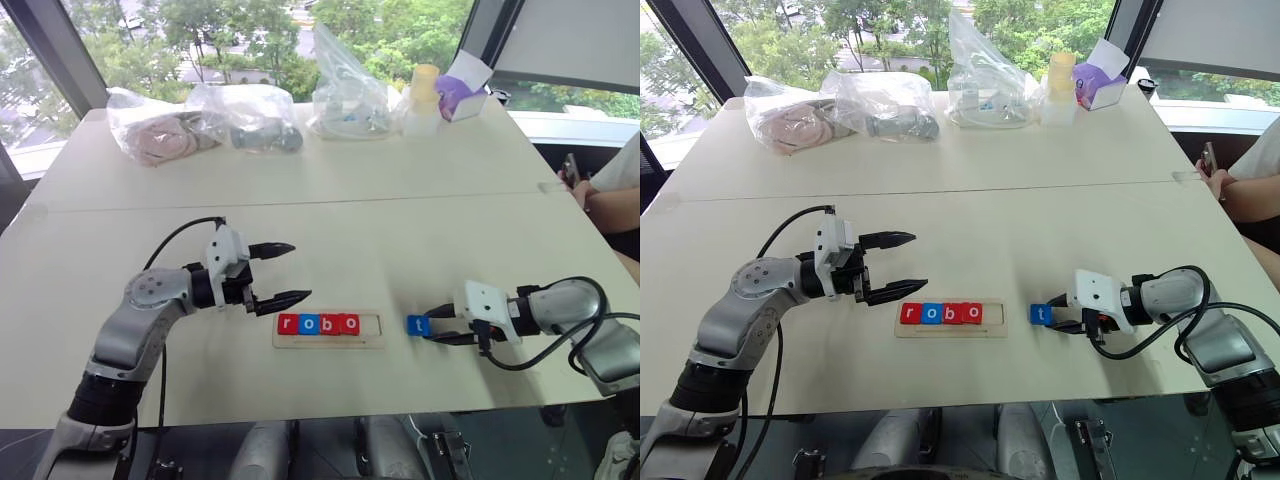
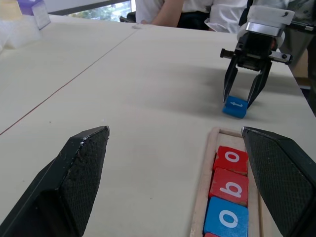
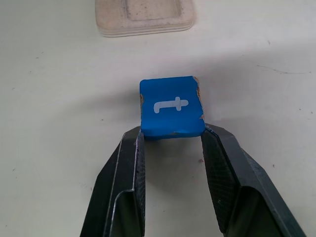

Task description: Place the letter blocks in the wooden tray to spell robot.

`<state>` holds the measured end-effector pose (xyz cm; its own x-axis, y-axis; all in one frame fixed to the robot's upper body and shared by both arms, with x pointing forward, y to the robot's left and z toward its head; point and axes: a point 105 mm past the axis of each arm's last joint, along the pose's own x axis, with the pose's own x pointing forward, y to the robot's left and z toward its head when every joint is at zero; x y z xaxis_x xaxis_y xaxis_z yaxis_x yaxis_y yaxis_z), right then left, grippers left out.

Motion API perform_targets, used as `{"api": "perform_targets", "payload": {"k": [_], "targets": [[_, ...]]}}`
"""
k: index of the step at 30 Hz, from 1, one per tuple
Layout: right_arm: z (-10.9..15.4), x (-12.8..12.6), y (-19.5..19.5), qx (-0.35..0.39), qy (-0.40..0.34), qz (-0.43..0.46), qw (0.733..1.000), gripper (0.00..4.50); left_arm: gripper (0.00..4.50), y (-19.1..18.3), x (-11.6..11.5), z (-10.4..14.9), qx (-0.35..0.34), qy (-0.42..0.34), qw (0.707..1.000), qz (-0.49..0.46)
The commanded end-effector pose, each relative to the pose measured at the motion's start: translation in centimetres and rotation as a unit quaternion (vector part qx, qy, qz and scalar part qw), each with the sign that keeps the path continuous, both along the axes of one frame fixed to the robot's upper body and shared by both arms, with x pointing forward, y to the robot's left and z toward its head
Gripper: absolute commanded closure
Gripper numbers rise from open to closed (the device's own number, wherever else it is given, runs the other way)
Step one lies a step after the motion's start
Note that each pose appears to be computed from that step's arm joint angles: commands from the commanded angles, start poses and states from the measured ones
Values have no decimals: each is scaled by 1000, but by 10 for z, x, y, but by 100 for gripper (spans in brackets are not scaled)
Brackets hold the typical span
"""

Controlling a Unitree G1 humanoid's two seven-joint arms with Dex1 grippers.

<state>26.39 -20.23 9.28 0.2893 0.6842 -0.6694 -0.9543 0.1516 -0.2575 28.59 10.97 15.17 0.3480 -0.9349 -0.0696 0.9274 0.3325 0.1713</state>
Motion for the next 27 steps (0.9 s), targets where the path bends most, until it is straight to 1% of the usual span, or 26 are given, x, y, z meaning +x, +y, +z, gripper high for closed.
{"api": "perform_targets", "payload": {"k": [1, 6, 9, 17, 27], "targets": [[24, 0, 20, 16, -27, 13, 999, 343, 0, 1, -1, 11, -5, -20, 1000, -1], [32, -13, 53, 38, -18, 40, 998, 343, 0, -1, -1, 11, -7, -21, 1000, -2], [31, -16, 67, 41, -16, 44, 998, 343, 0, -2, -1, 11, -7, -20, 1000, -3], [20, -10, 74, 27, -22, 34, 999, 343, 0, -1, -2, 11, -6, -21, 1000, -1], [9, -8, 69, 0, -15, 30, 999, 343, 0, -1, -4, 11, -8, -20, 1000, 1]]}}
